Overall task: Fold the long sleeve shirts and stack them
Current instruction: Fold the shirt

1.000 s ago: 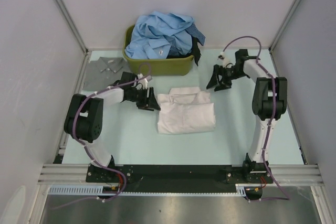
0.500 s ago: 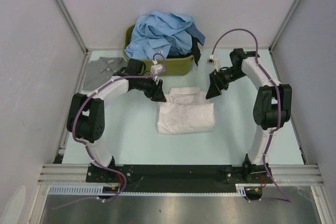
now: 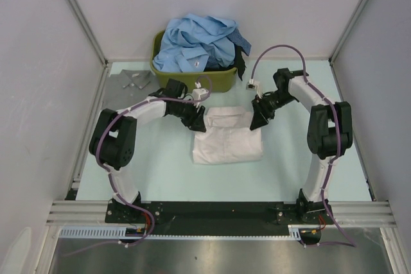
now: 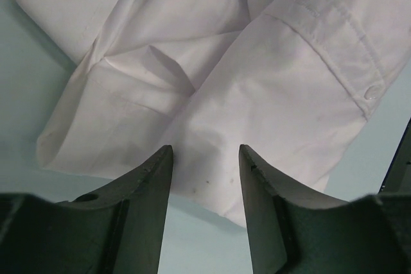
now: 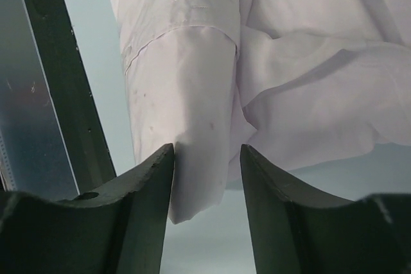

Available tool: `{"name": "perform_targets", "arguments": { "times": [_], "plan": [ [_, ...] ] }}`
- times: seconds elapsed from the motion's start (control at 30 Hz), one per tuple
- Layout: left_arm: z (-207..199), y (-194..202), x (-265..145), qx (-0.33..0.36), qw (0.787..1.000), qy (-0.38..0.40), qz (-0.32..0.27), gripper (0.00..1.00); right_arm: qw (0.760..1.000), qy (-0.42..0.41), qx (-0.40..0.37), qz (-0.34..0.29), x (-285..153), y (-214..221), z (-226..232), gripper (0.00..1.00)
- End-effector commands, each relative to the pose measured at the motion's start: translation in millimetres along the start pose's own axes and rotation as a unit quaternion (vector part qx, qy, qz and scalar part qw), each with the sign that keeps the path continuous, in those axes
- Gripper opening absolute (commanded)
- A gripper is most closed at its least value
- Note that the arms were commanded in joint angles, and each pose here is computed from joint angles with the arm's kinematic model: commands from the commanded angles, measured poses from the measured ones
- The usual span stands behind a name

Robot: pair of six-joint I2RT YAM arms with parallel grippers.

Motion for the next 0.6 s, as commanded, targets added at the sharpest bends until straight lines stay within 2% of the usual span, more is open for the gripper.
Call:
{"name": "perform_targets", "arguments": {
  "times": [0.0,0.1,0.13,0.2,0.23,0.33,0.47,0.57],
  "plan": [
    [1,5,1,0.021,1.000,-0.008,0.003,0.49,1.000,-0.001,-0.030,-0.001,0,1,2,0.49],
    [-1,8,2,0.017,1.000,-0.004,0.006,0.40,0.999,-0.003,-0.031,0.004,1,3,2,0.46],
    [-1,9,2,0.018,1.000,-0.002,0.007,0.34,0.999,-0.002,-0.033,0.006,1,4,2,0.45],
    [-2,8,1,0.019,1.000,0.001,0.009,0.25,0.999,0.002,-0.037,0.008,2,5,1,0.36],
    [-3,7,-1,0.021,1.000,0.003,0.006,0.14,0.999,0.003,-0.037,0.009,2,4,0,0.34],
    [-5,1,-10,0.021,1.000,0.005,-0.007,0.00,0.999,0.005,-0.042,0.002,-1,-2,2,0.21],
    [-5,-9,-24,0.014,1.000,0.006,-0.026,0.00,0.999,0.014,-0.037,-0.008,-4,-9,-1,0.00],
    [1,-19,-35,0.005,0.999,-0.005,-0.039,0.00,0.999,0.020,-0.027,-0.019,-6,-16,-8,0.00]
  ]
}}
Point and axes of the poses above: each gripper's point midway between its finger pads, its own x axis out along the fingers, its own z axis along the line the jaws close on, y = z × x, the point moved 8 cm from there along -x, back along the fingers, and after that the axes turned 10 degrees about x, right-handed, at the moved point
